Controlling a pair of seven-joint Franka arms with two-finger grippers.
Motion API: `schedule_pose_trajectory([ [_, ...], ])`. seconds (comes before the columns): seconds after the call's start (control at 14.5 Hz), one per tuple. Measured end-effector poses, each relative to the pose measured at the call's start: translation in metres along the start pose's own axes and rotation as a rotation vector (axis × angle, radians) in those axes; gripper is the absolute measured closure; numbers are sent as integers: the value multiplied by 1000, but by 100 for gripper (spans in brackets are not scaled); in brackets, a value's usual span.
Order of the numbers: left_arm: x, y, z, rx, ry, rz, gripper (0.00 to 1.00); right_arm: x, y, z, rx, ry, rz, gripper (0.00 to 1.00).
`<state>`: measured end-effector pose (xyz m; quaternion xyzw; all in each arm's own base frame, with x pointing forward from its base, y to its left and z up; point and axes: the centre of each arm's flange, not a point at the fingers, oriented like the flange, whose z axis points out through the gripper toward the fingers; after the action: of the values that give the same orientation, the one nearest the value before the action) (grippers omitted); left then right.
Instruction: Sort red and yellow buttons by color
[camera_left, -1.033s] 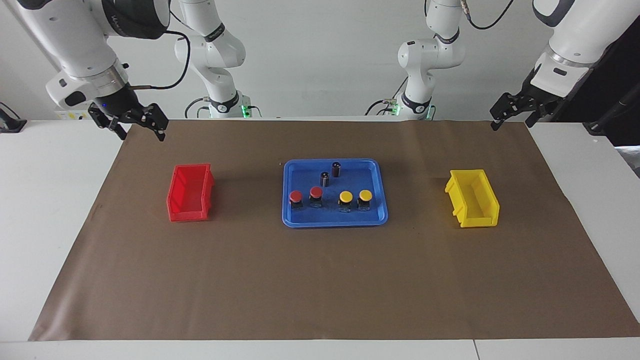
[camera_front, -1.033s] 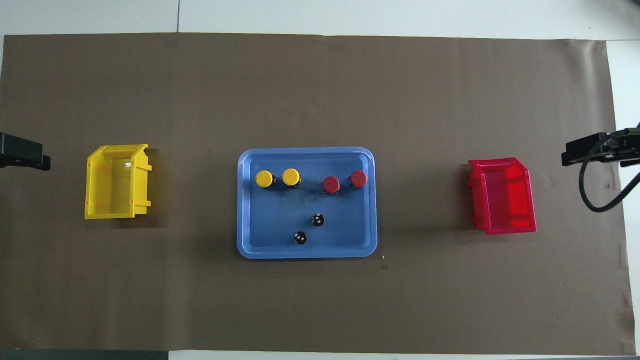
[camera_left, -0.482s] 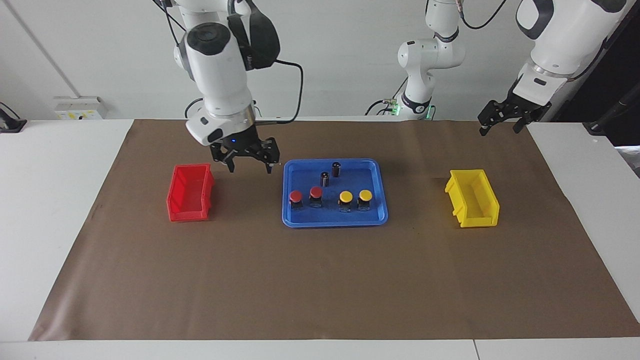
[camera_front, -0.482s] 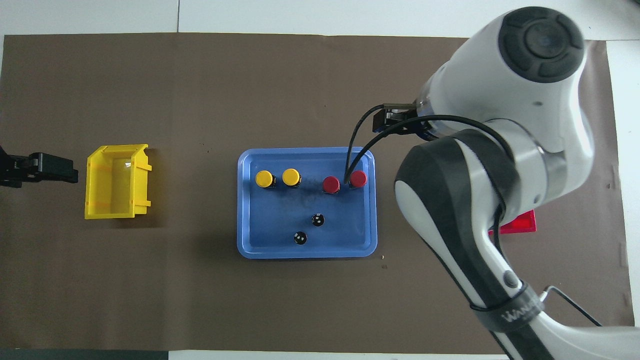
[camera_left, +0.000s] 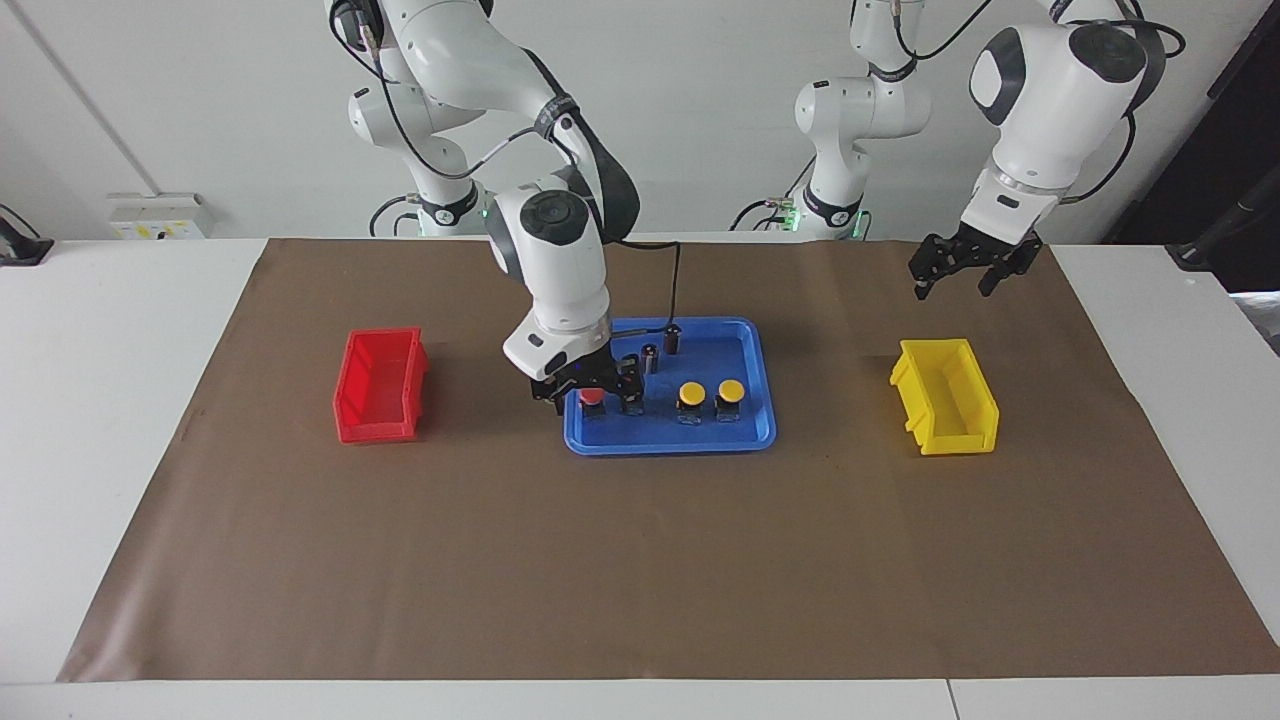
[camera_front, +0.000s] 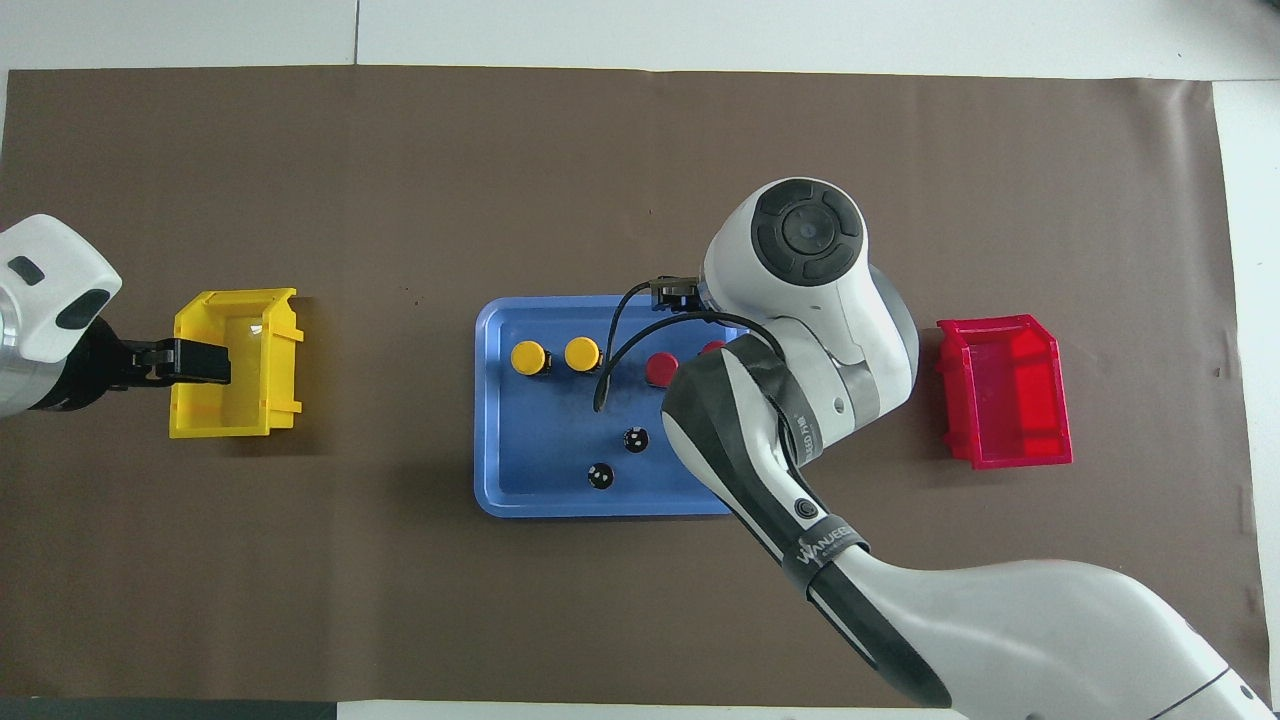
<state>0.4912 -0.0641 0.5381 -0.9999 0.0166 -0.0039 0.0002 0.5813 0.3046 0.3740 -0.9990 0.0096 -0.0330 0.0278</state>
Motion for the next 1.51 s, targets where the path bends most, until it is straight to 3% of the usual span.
schedule_pose_trajectory([
  [0.48, -6, 102, 26, -3, 2, 35, 2, -13, 6, 16, -17, -32, -4, 20],
  [0.83, -2, 155, 58, -59, -12, 15, 3, -21, 9, 23, -27, -51, -22, 31],
  [1.17, -6, 189, 84, -94, -58, -91, 3, -24, 5, 23, -25, -53, -35, 31],
  [1.51, 8, 206, 111, -120, -15, -130, 3, -29, -1, 26, -25, -59, -46, 33],
])
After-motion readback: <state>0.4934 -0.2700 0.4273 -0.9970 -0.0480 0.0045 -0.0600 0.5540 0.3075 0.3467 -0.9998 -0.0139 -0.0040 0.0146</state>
